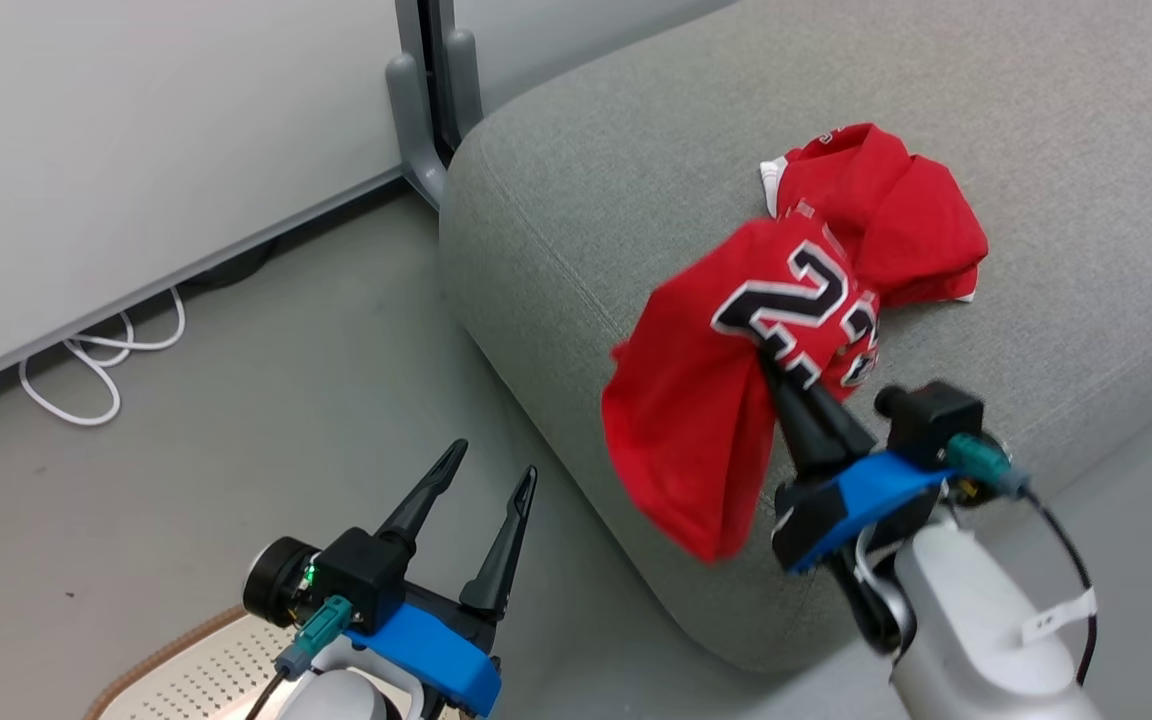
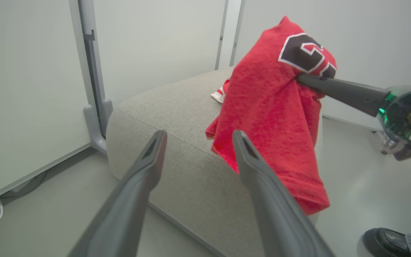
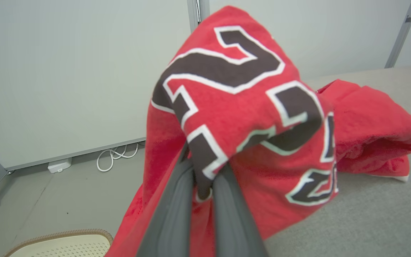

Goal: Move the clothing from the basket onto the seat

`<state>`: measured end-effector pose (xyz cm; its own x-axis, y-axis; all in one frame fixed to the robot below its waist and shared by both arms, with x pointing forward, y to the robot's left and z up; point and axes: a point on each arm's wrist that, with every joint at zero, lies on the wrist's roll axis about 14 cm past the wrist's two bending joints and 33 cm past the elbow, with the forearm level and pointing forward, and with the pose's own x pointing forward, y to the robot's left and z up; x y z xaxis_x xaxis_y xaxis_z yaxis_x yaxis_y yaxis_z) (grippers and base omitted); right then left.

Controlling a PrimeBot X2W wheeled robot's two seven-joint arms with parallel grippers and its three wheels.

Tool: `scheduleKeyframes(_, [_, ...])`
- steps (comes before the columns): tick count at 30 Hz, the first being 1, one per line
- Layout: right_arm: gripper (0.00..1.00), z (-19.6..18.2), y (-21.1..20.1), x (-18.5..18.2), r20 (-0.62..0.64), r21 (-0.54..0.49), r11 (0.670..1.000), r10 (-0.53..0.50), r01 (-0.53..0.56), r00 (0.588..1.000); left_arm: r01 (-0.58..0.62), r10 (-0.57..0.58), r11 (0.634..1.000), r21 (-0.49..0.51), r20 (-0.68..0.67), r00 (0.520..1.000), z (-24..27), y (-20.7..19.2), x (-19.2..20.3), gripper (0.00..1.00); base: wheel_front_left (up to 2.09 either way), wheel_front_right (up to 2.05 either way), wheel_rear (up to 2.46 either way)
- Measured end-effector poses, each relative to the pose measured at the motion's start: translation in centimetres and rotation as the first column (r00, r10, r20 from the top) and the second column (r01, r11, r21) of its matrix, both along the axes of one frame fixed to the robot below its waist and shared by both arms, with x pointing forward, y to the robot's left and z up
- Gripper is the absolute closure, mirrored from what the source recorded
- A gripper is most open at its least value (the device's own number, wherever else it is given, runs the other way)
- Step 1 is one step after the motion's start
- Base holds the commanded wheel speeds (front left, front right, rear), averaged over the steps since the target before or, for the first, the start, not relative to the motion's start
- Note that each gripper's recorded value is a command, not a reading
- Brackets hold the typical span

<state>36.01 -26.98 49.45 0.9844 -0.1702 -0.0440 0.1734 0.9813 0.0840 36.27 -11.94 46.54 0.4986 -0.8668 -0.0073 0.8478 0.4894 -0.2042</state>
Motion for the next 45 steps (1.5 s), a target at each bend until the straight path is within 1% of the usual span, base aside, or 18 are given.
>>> scheduleKeyframes(7, [1.0,4.3,-3.7,3.5,0.09,-0.025,0.997,-0.073,0.075,0.993,0.034,-0.034,0.999,0.004,0.008,0.999,-0.9,-0.3,1.1,0.0,0.0,0.0,0.0])
scheduleKeyframes(10, [1.0,6.3,-5.1,5.5,0.127,-0.038,0.994,-0.093,0.098,0.988,0.032,-0.032,0.999,0.001,0.01,0.999,-1.4,-0.1,2.2,0.0,0.0,0.0,0.0])
scheduleKeyframes(12, [1.0,8.0,-6.7,6.6,0.159,-0.043,0.991,-0.121,0.129,0.98,0.031,-0.031,1.0,0.003,0.009,0.999,-2.0,0.1,2.9,0.0,0.0,0.0,0.0])
scheduleKeyframes(15, [1.0,10.6,-10.0,8.0,0.212,-0.056,0.979,-0.182,0.198,0.96,0.031,-0.031,1.0,0.001,0.011,0.999,-2.8,0.4,4.0,0.0,0.0,0.0,0.0])
scheduleKeyframes(17, [1.0,11.7,-11.7,8.8,0.224,-0.093,0.969,-0.206,0.231,0.953,0.035,-0.035,0.999,-0.004,0.014,0.999,-3.4,0.4,4.6,0.0,0.0,0.0,0.0])
scheduleKeyframes(20, [1.0,13.0,-13.7,10.1,0.225,-0.183,0.946,-0.225,0.268,0.948,0.042,-0.042,0.999,-0.002,0.016,0.999,-4.4,0.7,5.5,0.0,0.0,0.0,0.0])
scheduleKeyframes(24, [1.0,13.5,-15.7,11.7,0.239,-0.228,0.92,-0.264,0.319,0.934,0.041,-0.041,0.999,-0.001,0.022,0.999,-5.5,1.2,7.1,0.0,0.0,0.0,0.0])
scheduleKeyframes(27, [1.0,12.1,-17.0,12.4,0.221,-0.228,0.907,-0.306,0.354,0.926,0.038,-0.038,0.999,0.001,0.028,0.999,-6.2,1.5,8.2,0.0,0.0,0.0,0.0])
scheduleKeyframes(31, [1.0,7.9,-18.1,13.2,0.146,-0.226,0.899,-0.35,0.375,0.925,0.031,-0.031,1.0,-0.001,0.026,0.999,-7.1,2.0,9.1,0.0,0.0,0.0,0.0])
scheduleKeyframes(36, [1.0,1.7,-18.1,13.7,0.031,-0.179,0.904,-0.388,0.387,0.921,0.025,-0.025,1.0,0.007,0.01,1.0,-8.5,2.8,9.5,0.0,0.0,0.0,0.0])
scheduleKeyframes(39, [1.0,-1.1,-18.1,13.4,-0.036,-0.177,0.903,-0.403,0.391,0.914,0.015,-0.015,1.0,0.018,-0.001,1.0,-9.1,3.2,9.7,0.0,0.0,0.0,0.0])
scheduleKeyframes(42, [1.0,-3.0,-18.1,13.0,-0.085,-0.179,0.902,-0.411,0.392,0.908,0.003,-0.003,1.0,0.021,-0.007,1.0,-9.3,3.5,9.8,0.0,0.0,0.0,0.0])
scheduleKeyframes(45, [1.0,-3.5,-17.8,13.1,-0.097,-0.168,0.904,-0.412,0.393,0.906,-0.004,0.004,1.0,0.019,-0.005,1.0,-9.1,3.7,9.9,0.0,0.0,0.0,0.0])
